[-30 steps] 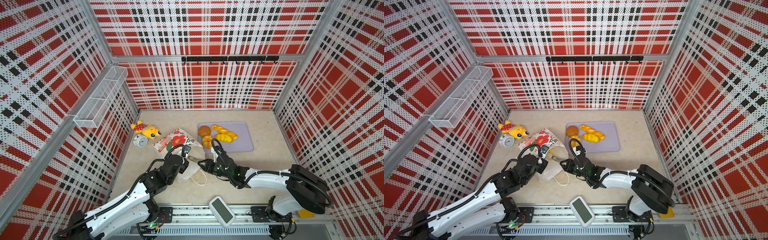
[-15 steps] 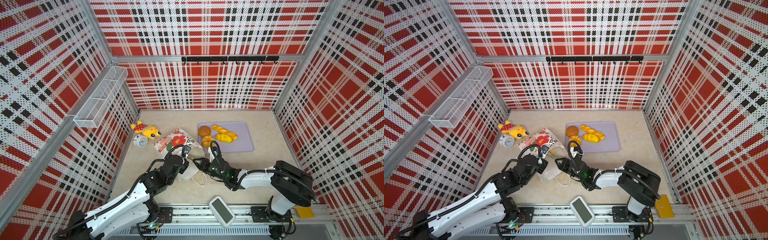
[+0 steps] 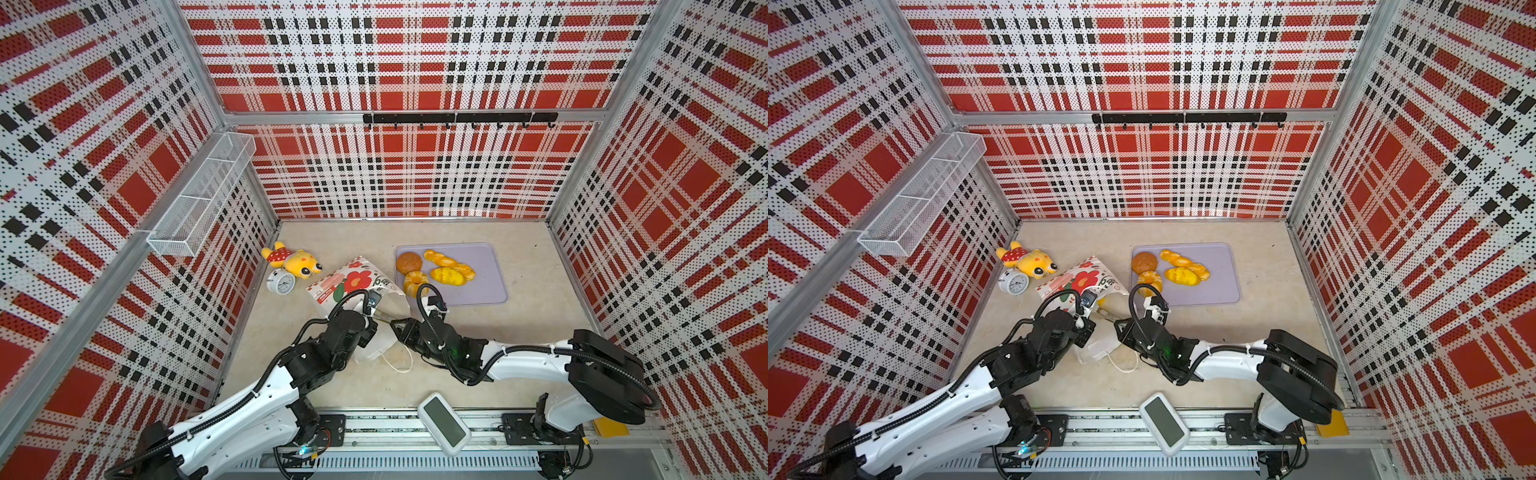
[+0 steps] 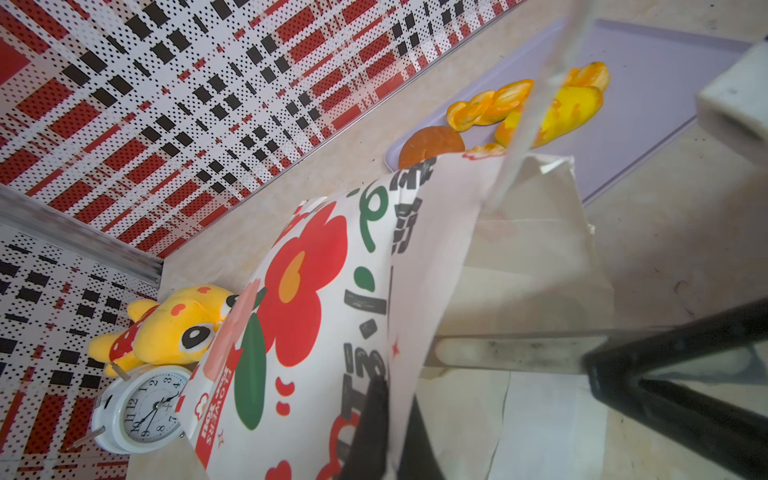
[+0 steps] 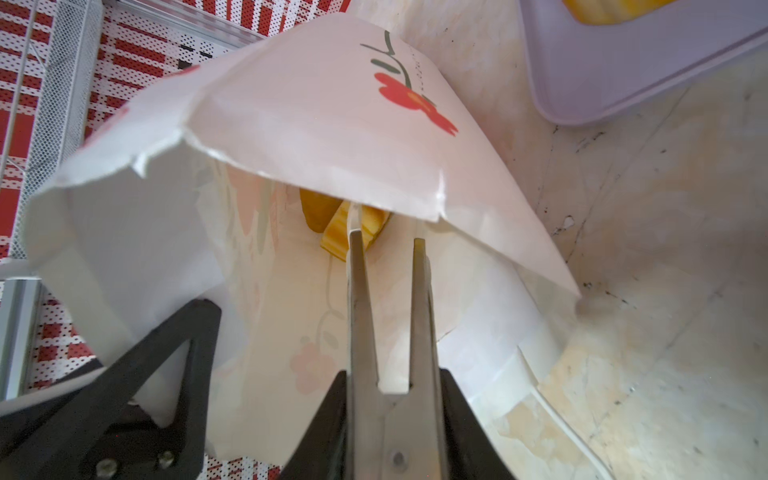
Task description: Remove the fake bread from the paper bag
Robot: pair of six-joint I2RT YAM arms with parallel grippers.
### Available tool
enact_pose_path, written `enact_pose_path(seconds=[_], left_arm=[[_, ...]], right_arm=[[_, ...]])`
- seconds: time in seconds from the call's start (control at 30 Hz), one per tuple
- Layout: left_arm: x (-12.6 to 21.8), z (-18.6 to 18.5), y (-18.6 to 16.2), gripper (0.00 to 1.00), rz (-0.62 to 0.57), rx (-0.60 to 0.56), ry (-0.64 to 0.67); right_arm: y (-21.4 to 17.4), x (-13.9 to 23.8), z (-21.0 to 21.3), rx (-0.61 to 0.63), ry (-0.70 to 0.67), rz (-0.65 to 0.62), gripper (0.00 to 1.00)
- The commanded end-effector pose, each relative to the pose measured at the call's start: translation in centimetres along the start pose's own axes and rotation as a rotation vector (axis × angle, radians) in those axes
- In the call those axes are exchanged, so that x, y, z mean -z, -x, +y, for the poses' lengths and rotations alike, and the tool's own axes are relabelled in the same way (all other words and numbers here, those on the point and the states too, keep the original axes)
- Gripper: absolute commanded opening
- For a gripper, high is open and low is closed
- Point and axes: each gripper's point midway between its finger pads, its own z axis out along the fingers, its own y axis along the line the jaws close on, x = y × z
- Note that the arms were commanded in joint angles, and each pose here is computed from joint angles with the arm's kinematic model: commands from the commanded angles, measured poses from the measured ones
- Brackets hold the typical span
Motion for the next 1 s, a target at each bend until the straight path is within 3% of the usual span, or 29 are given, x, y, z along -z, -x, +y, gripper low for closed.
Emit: enact_pose_path(seconds=[0.0, 0.43, 0.77, 0.87, 0.97], left_arm=[[0.3, 0.3, 1.0, 0.00, -0.044, 0.025, 0.017], [0.2, 0.2, 1.0, 0.00, -0.044, 0.023, 0.013], [0.0, -0.1, 0.7, 0.00, -0.028, 0.012, 0.010], [-0.1, -0.1, 0.6, 0.00, -0.022, 0.009, 0.010], [-0.2, -0.3, 0.5, 0.00, -0.016, 0.004, 0.008]], right_arm=[[1.2, 1.1, 2.5, 0.032, 0.039, -0.039, 0.32], [3.7, 3.5, 6.1, 0.528, 0.117, -0.165, 0.32], [1.4, 2.6, 5.8, 1.121, 0.156, -0.238, 0.35], [1.1, 2.4, 5.2, 1.214, 0.142, -0.246, 0.34], [0.7, 2.3, 4.8, 1.259, 0.142, -0.235, 0.28]])
